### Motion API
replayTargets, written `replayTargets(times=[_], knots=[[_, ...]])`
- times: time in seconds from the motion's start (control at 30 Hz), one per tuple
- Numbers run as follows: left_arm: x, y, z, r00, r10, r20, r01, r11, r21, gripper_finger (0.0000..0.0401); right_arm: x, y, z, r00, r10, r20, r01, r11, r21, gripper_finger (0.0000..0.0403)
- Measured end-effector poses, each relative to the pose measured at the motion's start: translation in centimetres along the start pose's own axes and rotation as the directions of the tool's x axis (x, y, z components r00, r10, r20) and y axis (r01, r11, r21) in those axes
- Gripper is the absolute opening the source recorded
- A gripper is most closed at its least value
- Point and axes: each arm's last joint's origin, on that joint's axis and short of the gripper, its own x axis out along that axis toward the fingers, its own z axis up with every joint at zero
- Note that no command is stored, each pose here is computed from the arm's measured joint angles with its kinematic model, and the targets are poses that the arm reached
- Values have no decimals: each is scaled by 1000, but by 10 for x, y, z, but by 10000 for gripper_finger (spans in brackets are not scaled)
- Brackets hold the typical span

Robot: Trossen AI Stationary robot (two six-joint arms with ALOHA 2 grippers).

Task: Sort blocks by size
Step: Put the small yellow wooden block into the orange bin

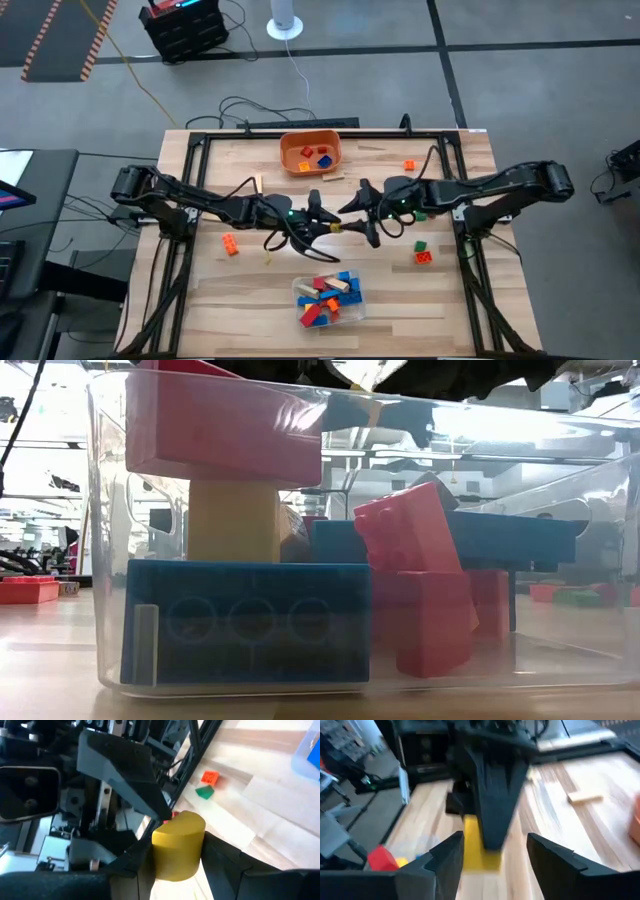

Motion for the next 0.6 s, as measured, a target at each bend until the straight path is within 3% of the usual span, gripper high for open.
replayTargets(times=[0.13, 0.27, 0.4, 0.6], knots=[[-2, 1, -5, 996, 10, -94, -12, 1000, -27, 139, -20, -4, -3, 994, -38, -104, 43, 998, 47, 246], [-6, 12, -30, 976, -8, -217, -26, 988, -155, 139, -33, -2, -14, 970, -68, -233, 97, 989, 114, 245], [-10, 29, -81, 925, -23, -380, -107, 942, -317, 139, -30, 8, -23, 950, -115, -290, 156, 980, 122, 244], [-30, 52, -174, 818, -62, -572, -275, 831, -483, 139, -20, 19, -42, 900, -214, -379, 256, 965, 62, 244]])
